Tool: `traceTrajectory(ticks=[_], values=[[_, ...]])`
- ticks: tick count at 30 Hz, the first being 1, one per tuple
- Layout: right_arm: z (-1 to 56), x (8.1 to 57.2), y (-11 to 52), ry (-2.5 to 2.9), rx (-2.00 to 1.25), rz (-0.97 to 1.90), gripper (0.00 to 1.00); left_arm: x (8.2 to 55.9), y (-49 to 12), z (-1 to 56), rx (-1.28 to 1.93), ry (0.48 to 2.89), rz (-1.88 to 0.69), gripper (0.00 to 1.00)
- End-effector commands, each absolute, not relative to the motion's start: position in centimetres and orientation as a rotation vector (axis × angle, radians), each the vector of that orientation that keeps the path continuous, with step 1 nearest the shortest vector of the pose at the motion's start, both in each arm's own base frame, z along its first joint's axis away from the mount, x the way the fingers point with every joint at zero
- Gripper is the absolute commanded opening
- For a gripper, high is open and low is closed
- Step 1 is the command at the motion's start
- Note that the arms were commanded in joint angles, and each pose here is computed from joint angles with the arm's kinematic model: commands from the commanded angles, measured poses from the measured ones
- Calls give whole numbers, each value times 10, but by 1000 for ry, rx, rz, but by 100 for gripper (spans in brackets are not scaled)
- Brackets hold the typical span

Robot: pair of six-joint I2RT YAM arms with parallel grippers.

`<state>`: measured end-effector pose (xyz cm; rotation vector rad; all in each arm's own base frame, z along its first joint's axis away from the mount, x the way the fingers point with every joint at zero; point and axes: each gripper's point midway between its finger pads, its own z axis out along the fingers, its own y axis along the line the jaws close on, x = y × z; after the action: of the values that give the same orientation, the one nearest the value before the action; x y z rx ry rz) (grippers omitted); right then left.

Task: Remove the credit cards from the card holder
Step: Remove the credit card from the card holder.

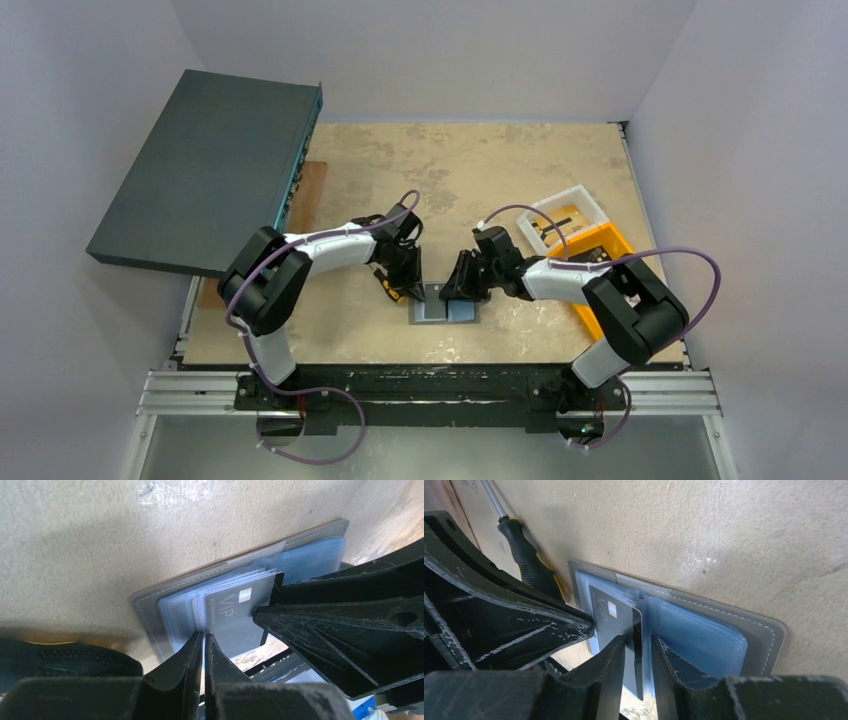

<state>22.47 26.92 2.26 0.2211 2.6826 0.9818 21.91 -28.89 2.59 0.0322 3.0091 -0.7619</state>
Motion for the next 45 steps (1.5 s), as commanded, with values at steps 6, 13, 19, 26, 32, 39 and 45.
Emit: traceTrajectory(ticks=[6, 13, 19, 26, 32, 39, 45], values=[[9, 218, 269, 2701, 226, 1007, 27, 220, -294, 15, 5, 3017, -689, 4], [15, 219, 256, 2639, 241, 1125, 28, 222, -279, 6, -73, 3034, -552, 0], [28, 218, 256, 2563, 209, 1296, 28, 221, -276, 1, -106, 3043, -522, 0], [34, 219, 260, 2513, 209, 1381, 27, 221, -276, 0, -107, 3046, -522, 0], [32, 215, 263, 2498, 233, 1445, 18, 220, -276, -1, -109, 3050, -522, 0], [29, 213, 259, 2494, 266, 1450, 9, 220, -273, -2, -121, 3054, -503, 0], [28, 215, 250, 2487, 293, 1417, 4, 219, -265, -5, -136, 3061, -438, 0]])
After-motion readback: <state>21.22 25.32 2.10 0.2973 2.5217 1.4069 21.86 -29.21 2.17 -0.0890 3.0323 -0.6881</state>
